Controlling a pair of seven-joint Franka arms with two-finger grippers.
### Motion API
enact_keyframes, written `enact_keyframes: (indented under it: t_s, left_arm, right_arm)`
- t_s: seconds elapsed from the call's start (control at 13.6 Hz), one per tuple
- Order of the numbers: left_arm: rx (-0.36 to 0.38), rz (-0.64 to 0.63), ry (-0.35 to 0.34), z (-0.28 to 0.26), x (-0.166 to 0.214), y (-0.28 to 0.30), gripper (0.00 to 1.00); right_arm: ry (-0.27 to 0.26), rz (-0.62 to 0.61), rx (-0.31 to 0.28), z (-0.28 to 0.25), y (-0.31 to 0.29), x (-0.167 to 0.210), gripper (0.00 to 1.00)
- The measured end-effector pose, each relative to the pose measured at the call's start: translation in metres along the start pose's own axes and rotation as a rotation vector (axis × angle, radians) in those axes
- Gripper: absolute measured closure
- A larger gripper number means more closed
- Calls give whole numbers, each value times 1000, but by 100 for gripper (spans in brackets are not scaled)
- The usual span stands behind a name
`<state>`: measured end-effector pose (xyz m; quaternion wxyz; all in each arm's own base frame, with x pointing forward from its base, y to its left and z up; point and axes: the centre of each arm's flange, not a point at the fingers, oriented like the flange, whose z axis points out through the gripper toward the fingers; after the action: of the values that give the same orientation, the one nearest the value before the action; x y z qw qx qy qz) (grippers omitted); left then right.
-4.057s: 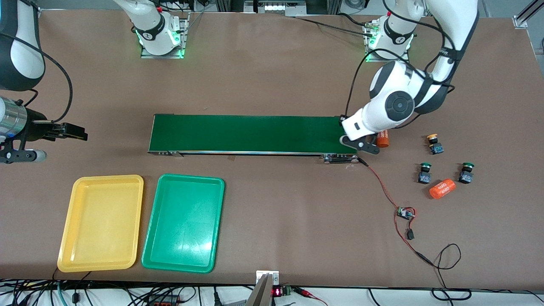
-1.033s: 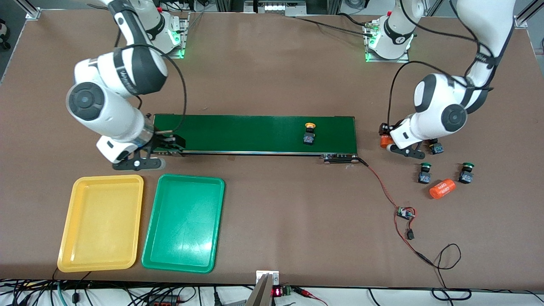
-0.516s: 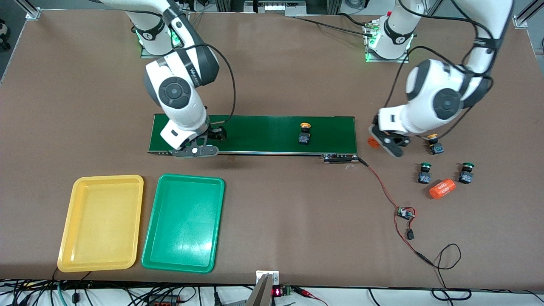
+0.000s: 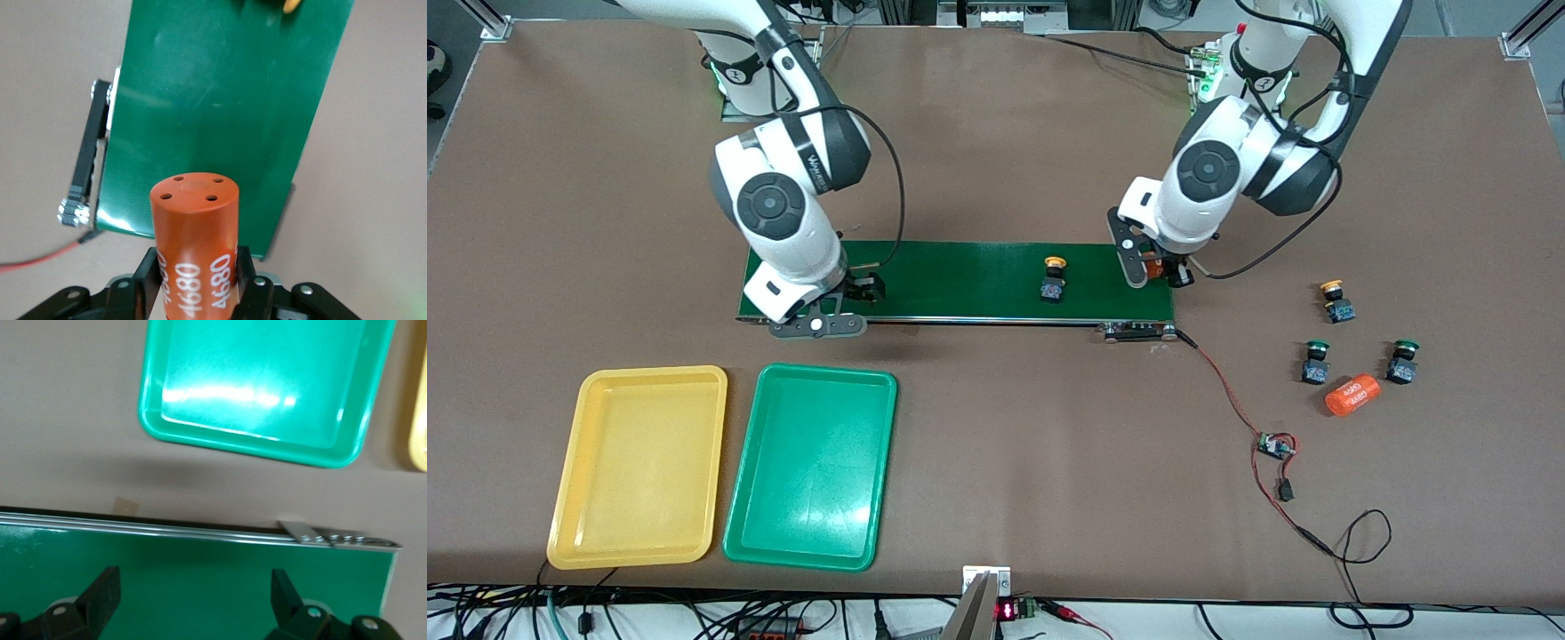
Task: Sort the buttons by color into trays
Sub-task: 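Lower the orange battery onto the belt and open the left gripper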
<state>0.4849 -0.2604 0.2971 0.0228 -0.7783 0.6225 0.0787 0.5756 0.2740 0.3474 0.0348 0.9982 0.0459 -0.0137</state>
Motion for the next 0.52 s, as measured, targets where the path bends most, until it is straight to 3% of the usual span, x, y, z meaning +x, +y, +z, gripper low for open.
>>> enact_keyframes:
  t_s: [0.3, 0.52]
  left_arm:
    - [35, 151, -7, 22, 16, -2, 51]
    - [34, 200, 3, 31, 33, 8, 50]
  right_arm:
    - [8, 30, 9, -14, 65, -27, 0]
    - [48, 24, 30, -10, 66, -65, 0]
